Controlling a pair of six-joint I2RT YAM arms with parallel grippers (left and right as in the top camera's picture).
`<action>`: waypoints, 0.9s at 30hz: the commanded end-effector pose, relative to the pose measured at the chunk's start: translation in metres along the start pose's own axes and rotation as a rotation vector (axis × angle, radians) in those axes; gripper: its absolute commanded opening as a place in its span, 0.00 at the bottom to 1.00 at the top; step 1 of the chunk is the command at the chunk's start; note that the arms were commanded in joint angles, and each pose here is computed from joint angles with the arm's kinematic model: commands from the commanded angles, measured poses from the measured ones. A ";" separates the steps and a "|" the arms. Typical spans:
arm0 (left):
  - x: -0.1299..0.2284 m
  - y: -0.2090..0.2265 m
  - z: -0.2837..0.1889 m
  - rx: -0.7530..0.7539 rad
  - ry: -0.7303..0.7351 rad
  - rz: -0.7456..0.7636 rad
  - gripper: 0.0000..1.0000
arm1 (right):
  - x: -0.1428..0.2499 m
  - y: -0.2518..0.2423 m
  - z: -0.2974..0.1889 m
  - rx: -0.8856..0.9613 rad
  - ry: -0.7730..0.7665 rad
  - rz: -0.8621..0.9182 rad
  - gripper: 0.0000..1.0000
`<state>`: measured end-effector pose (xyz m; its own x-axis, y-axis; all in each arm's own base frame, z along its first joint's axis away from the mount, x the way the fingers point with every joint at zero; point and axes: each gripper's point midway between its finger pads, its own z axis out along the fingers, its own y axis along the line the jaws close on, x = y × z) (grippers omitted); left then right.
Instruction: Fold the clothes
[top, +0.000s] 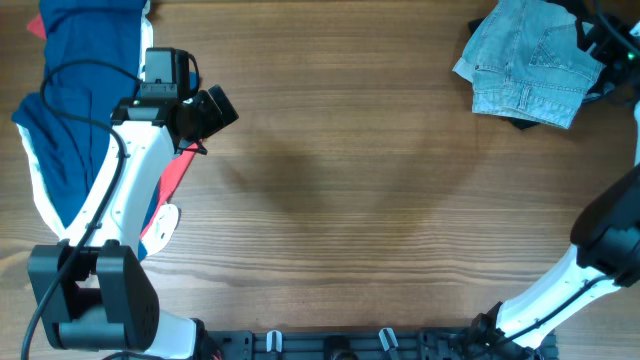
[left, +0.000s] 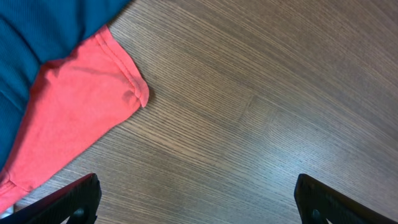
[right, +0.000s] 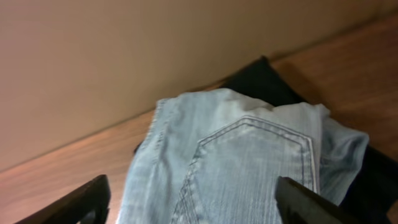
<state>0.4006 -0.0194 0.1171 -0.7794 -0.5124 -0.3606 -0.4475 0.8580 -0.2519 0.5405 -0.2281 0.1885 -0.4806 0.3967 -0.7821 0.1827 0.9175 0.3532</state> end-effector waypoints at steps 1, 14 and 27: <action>-0.003 -0.003 -0.003 0.016 -0.004 -0.014 1.00 | 0.012 -0.034 0.016 0.122 0.006 0.078 0.79; -0.003 -0.003 -0.003 0.016 -0.004 -0.014 1.00 | 0.045 -0.061 0.051 0.144 0.038 0.137 0.77; -0.003 -0.003 -0.003 0.016 -0.004 -0.014 1.00 | 0.043 -0.055 0.070 0.041 -0.010 0.101 0.04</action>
<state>0.4006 -0.0194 0.1171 -0.7792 -0.5127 -0.3605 -0.4478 0.8579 -0.2521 0.5587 -0.2652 0.0868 -0.4707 0.5150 -0.7163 0.3483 0.8545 0.3854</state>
